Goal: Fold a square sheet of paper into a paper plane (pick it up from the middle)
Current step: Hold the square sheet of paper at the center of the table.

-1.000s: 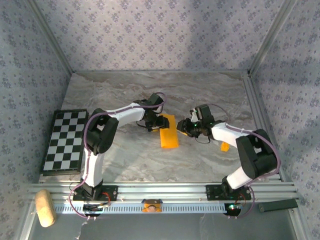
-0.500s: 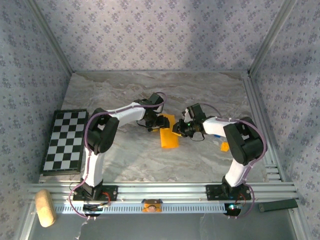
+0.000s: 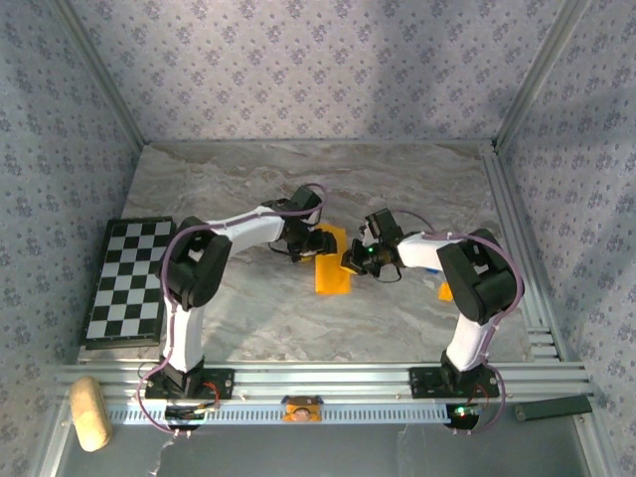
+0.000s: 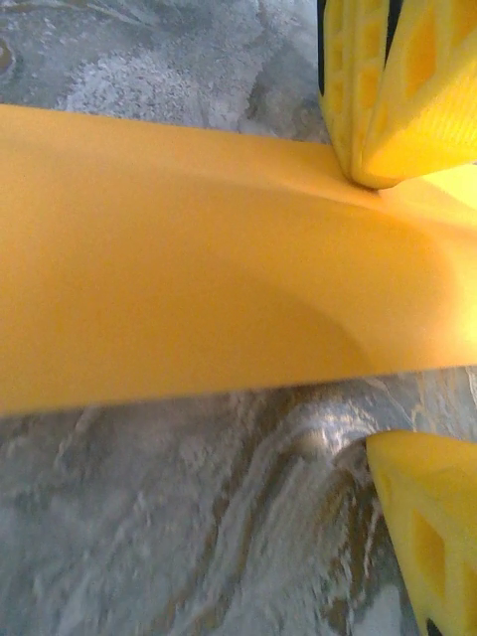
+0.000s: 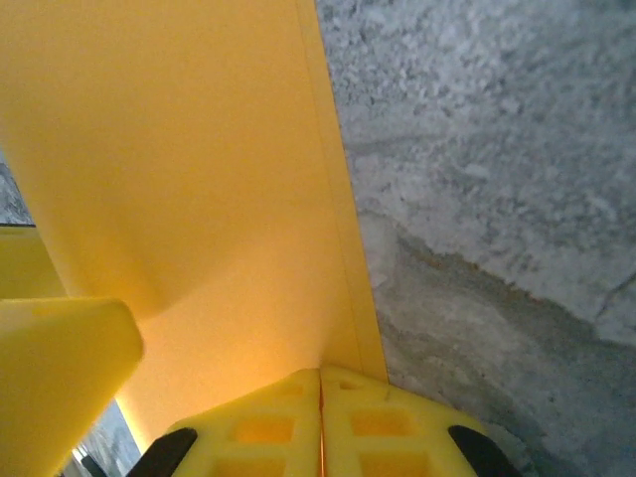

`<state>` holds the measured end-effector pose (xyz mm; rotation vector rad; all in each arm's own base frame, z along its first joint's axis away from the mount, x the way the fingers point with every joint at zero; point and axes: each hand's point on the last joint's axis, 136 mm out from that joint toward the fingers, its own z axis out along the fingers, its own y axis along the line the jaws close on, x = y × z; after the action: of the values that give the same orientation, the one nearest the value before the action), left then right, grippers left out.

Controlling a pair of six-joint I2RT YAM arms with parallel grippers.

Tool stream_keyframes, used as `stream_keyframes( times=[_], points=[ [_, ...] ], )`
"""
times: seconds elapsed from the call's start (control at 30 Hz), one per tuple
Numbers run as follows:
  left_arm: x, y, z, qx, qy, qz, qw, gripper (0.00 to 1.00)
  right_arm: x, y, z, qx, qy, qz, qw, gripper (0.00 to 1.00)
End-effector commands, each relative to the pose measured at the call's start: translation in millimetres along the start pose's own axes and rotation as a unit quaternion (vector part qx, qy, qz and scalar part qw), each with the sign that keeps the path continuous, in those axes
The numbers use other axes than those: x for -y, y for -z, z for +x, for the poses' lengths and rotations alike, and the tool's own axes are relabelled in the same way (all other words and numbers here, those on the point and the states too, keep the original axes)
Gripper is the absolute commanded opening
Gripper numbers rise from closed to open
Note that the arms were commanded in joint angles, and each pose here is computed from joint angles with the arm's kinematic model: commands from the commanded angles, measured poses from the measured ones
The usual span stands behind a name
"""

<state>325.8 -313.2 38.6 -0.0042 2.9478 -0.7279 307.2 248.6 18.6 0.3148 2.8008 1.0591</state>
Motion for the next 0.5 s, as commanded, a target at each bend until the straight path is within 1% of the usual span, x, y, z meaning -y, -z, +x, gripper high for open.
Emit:
stream_keyframes(
  times=[0.0, 0.2, 0.3, 0.47],
  points=[
    [8.3, 15.6, -10.3, 0.021, 0.012, 0.046, 0.999, 0.63, 32.6, -7.0, 19.1, -0.007, -0.064, 0.056, 0.996, 0.09],
    [11.9, 10.6, -4.2, 0.004, 0.011, 0.083, 0.997, 0.53, 30.7, -4.4, 18.3, -0.001, -0.067, 0.060, 0.996, 0.09],
    [15.2, 8.0, -2.8, -0.001, 0.009, 0.094, 0.996, 0.45, 30.8, -3.9, 18.8, -0.002, -0.066, 0.061, 0.996, 0.09],
    [21.6, 11.1, -3.7, 0.000, -0.003, 0.107, 0.994, 0.41, 28.8, -3.2, 18.0, 0.000, -0.065, 0.058, 0.996, 0.10]
  ],
)
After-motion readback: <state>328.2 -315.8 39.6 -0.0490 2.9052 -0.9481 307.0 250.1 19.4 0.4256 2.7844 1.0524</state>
